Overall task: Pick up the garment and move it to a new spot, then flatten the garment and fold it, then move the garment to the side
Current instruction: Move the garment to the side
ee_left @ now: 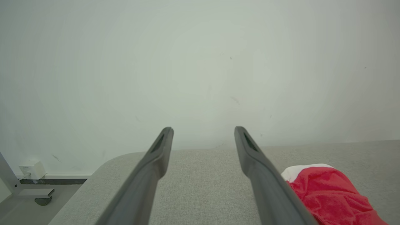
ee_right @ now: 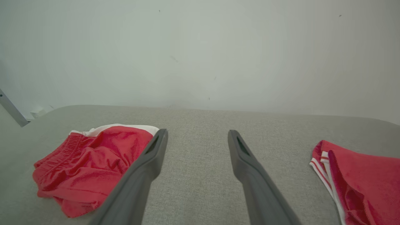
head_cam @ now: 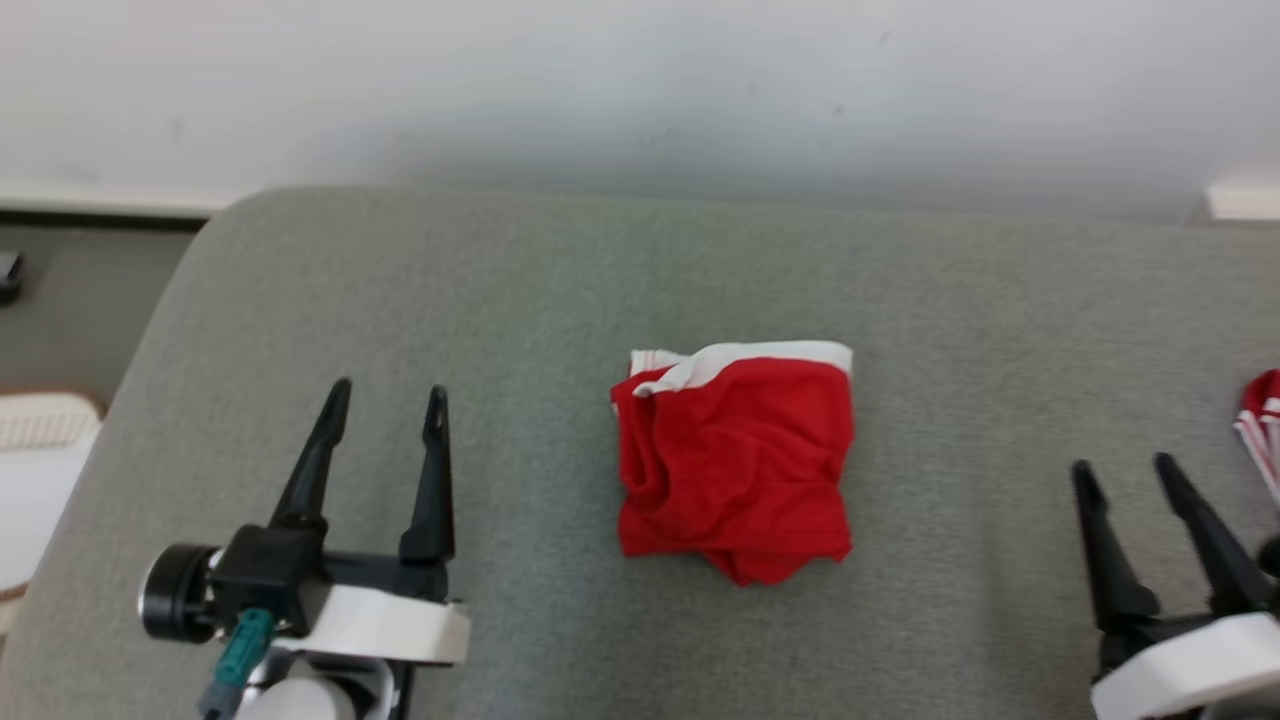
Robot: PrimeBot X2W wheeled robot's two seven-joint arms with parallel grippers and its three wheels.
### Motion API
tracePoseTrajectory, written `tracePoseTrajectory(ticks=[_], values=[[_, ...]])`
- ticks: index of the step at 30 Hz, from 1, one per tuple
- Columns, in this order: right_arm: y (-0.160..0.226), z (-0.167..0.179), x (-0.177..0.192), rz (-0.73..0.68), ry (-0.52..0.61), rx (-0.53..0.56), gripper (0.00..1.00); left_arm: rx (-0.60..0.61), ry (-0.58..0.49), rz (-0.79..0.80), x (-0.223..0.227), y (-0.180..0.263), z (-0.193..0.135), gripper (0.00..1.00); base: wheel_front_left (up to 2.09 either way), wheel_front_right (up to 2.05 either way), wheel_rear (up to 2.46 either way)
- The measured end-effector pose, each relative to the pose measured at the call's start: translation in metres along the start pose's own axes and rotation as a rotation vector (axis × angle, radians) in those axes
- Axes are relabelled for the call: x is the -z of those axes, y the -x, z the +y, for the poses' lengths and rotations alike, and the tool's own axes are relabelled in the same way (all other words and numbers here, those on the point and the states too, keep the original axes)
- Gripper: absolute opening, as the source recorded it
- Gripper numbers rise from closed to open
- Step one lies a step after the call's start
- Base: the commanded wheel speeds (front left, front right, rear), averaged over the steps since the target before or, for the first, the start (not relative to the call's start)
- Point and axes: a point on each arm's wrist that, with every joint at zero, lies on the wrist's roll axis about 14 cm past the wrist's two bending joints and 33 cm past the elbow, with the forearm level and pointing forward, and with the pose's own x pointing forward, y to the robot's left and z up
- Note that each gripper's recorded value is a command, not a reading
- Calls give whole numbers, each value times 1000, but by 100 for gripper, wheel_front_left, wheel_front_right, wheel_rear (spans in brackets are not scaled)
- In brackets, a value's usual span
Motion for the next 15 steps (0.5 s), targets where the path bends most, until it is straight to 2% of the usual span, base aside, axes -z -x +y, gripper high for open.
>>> tracePoseTrajectory(ticks=[9,15], values=[[-68,67,72,181,-118,-205,100,-46,1,2,14,-16,7,100,0,0,0],[-86,109,125,337,-191,-306,100,-80,-21,-14,12,-21,18,100,0,0,0]])
